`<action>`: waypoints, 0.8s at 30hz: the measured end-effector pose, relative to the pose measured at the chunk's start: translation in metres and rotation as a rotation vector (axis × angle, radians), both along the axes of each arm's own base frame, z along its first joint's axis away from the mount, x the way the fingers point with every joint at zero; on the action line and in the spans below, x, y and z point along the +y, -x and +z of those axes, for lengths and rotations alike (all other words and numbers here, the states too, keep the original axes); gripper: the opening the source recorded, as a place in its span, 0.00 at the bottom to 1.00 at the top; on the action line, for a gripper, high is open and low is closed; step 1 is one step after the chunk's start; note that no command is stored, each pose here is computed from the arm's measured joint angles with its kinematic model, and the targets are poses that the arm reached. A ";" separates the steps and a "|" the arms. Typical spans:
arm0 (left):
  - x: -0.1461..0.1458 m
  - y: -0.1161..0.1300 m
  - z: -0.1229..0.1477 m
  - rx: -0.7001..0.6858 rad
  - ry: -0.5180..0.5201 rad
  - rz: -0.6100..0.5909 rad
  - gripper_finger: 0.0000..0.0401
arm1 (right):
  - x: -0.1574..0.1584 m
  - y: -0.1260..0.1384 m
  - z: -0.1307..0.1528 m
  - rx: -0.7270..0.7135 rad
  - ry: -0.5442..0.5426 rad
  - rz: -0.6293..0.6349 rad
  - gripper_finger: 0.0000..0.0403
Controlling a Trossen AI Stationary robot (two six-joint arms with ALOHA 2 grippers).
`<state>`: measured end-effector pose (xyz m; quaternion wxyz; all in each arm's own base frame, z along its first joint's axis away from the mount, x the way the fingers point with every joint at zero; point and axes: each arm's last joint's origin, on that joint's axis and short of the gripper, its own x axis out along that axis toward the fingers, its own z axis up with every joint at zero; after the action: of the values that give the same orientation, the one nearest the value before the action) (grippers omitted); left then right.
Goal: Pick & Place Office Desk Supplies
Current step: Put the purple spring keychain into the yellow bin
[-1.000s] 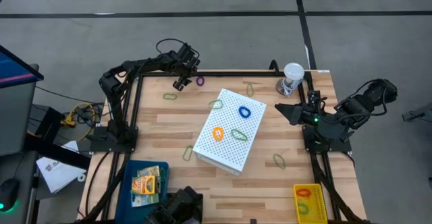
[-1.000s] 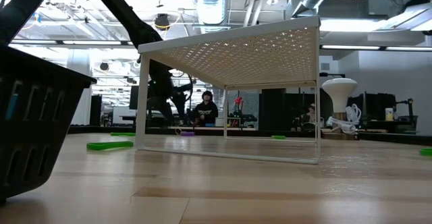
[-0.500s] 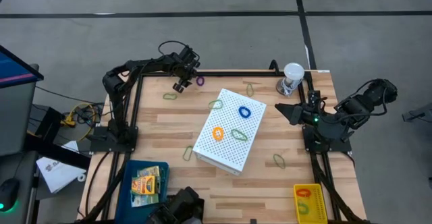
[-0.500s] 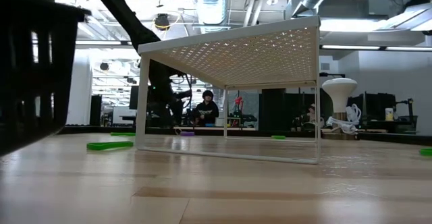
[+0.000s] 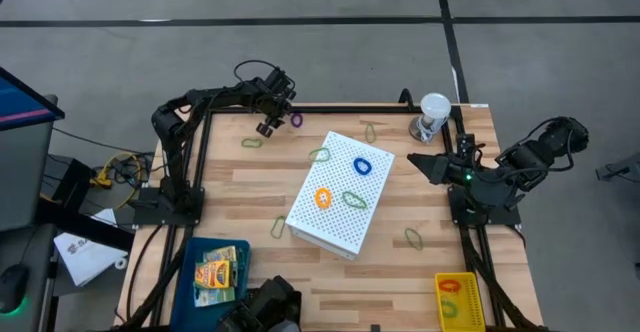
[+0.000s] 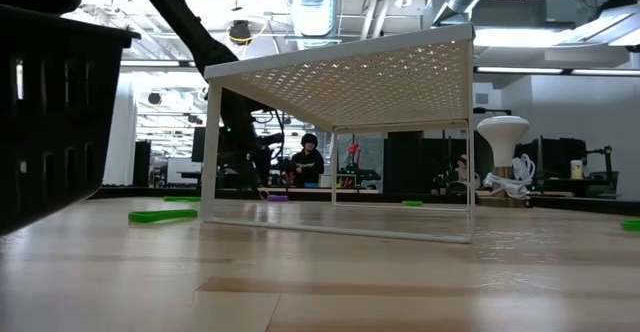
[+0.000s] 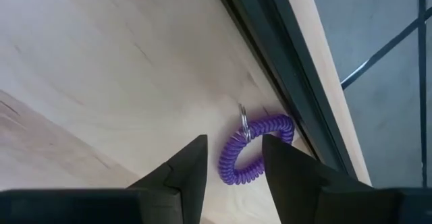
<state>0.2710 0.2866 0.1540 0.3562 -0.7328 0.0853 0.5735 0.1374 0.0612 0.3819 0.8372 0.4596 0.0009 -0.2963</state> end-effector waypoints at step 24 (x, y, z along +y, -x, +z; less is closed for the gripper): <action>0.008 0.002 -0.010 -0.016 -0.001 0.017 0.34 | -0.001 -0.001 0.001 -0.019 -0.021 -0.012 0.44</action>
<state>0.2694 0.2949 0.1443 0.3521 -0.7380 0.0758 0.5707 0.1384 0.0604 0.3828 0.8304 0.4713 -0.0069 -0.2970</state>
